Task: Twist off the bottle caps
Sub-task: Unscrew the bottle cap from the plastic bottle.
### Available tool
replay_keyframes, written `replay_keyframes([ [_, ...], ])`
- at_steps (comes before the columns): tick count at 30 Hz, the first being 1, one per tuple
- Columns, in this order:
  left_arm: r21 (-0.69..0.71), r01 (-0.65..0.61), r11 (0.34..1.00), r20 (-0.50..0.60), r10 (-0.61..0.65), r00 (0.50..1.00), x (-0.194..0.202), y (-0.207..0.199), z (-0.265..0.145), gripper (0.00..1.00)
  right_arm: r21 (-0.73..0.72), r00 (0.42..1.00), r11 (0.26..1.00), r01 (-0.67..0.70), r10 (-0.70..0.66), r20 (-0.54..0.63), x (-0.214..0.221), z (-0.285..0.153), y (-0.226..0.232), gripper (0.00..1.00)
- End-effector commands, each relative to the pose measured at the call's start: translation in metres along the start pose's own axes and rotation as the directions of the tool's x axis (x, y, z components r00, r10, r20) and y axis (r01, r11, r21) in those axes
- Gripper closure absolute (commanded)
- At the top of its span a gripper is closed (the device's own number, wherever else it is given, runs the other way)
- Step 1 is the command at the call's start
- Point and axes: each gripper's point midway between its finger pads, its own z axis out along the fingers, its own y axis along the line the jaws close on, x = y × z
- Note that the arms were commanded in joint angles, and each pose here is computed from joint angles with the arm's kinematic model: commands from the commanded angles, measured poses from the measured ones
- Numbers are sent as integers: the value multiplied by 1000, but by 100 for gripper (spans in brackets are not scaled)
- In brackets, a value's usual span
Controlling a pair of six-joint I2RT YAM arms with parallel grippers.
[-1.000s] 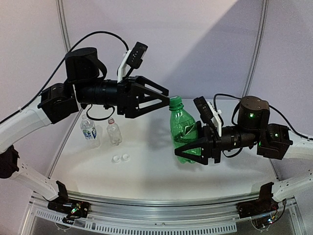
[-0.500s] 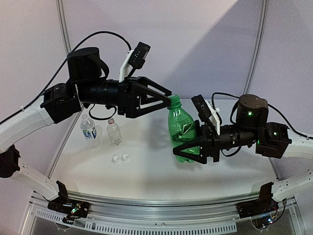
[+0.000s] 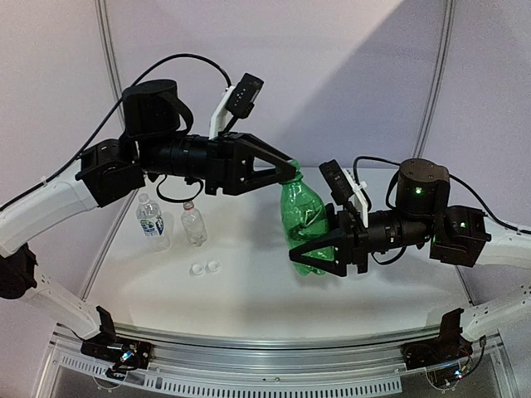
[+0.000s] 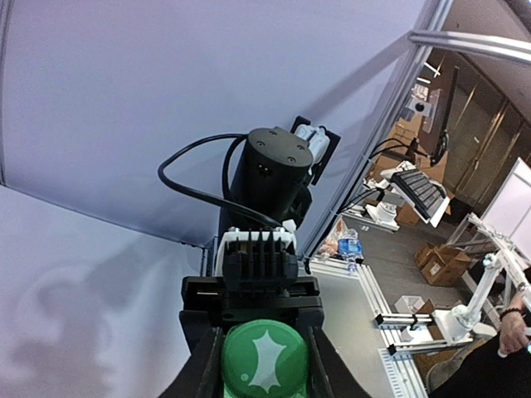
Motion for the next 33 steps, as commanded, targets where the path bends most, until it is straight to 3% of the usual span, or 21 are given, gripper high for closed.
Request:
replay_keyframes([
  [1, -14, 10, 1000, -6, -10, 1000, -2, 7, 0, 76, -15, 1000, 1000, 18, -18, 25, -14, 0, 5, 100],
  [5, -52, 36, 998, -14, -36, 999, 2, 15, 1, 77, 30, 1000, 999, 25, -26, 16, -13, 2, -3, 100],
  [10, -216, 123, 969, 0, -126, 992, 4, 45, 1, 77, 288, 998, 957, 45, -32, -52, -8, 3, -51, 100],
  [16, -508, 322, 799, 141, -292, 946, 12, 101, -8, 76, 555, 987, 830, 57, 37, -157, 8, 4, -109, 100],
  [21, -562, 413, 716, 219, -352, 910, 18, 116, -14, 75, 601, 992, 799, 18, 62, -112, 5, 4, -119, 100],
  [33, -548, 476, 688, 317, -356, 879, -9, 111, -22, 69, 613, 981, 790, 22, 100, -165, 29, 4, -125, 100],
])
